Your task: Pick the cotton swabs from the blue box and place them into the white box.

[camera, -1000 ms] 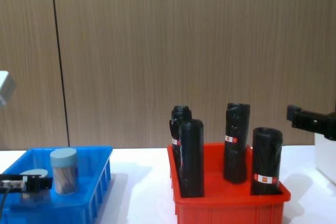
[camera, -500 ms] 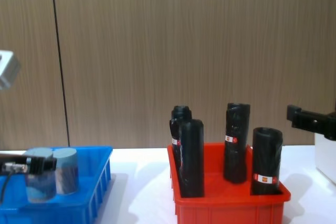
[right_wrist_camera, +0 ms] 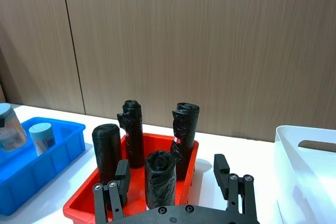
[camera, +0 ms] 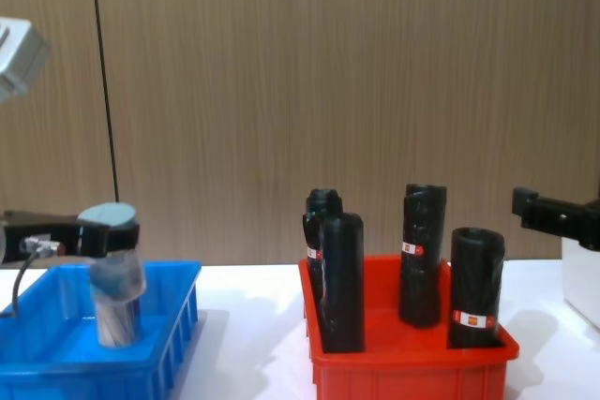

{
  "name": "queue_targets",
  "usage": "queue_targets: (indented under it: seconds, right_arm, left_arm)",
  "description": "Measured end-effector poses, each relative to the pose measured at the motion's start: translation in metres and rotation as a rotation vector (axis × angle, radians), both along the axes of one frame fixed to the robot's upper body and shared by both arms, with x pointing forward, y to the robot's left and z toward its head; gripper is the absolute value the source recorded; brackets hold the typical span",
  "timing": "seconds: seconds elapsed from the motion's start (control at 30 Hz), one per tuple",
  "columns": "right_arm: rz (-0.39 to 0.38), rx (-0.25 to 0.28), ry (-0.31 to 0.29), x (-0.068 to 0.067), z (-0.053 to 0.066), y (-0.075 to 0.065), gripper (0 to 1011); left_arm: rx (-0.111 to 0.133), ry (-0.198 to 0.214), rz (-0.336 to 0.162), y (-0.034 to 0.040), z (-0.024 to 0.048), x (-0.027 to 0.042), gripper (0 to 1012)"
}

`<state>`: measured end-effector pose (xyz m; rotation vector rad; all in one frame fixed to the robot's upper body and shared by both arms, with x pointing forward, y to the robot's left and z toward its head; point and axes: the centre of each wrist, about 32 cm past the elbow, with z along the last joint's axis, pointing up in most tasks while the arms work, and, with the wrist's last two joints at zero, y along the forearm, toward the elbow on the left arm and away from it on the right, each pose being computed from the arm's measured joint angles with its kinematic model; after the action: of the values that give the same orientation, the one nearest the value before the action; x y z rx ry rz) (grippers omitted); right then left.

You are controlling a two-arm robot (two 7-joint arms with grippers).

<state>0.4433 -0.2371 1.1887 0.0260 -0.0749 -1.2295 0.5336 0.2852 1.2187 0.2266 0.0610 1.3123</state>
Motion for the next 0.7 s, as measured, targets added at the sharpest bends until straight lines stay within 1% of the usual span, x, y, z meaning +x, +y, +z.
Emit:
queue_targets:
  seconds: [0.07,0.17,0.2,0.3,0.33,0.37,0.4,0.5,0.53,0.57,0.7]
  right_arm:
    - [0.0,0.0,0.0,0.0,0.0,0.0,1002]
    - [0.0,0.0,0.0,0.0,0.0,0.0,1002]
    - [0.0,0.0,0.0,0.0,0.0,0.0,1002]
    - [0.0,0.0,0.0,0.0,0.0,0.0,1002]
    - [0.0,0.0,0.0,0.0,0.0,0.0,1002]
    - [0.0,0.0,0.0,0.0,0.0,0.0,1002]
    - [0.0,0.0,0.0,0.0,0.0,0.0,1002]
    - [0.0,0.0,0.0,0.0,0.0,0.0,1002]
    - [0.0,0.0,0.0,0.0,0.0,0.0,1002]
    - [0.0,0.0,0.0,0.0,0.0,0.0,1002]
    - [0.0,0.0,0.0,0.0,0.0,0.0,1002]
  left_arm:
    - [-0.004,-0.008,-0.02,0.0004,0.0021,-0.0008,654]
    - [-0.02,-0.027,-0.08,0.0015,0.0072,-0.0028,654]
    - [-0.02,-0.027,-0.08,0.0015,0.0072,-0.0028,654]
    - [-0.032,-0.037,-0.123,0.0026,0.0105,-0.0041,654]
    - [-0.04,-0.041,-0.149,0.003,0.012,-0.0046,654]
    - [-0.042,-0.043,-0.157,0.0032,0.0127,-0.0049,654]
    - [-0.049,-0.046,-0.182,0.0037,0.0142,-0.0053,654]
    - [-0.058,-0.049,-0.219,0.0043,0.0161,-0.0059,654]
    - [-0.063,-0.051,-0.243,0.0047,0.0173,-0.0062,654]
    - [-0.063,-0.051,-0.243,0.0047,0.0173,-0.0062,654]
    - [-0.073,-0.051,-0.315,0.0057,0.0202,-0.0065,654]
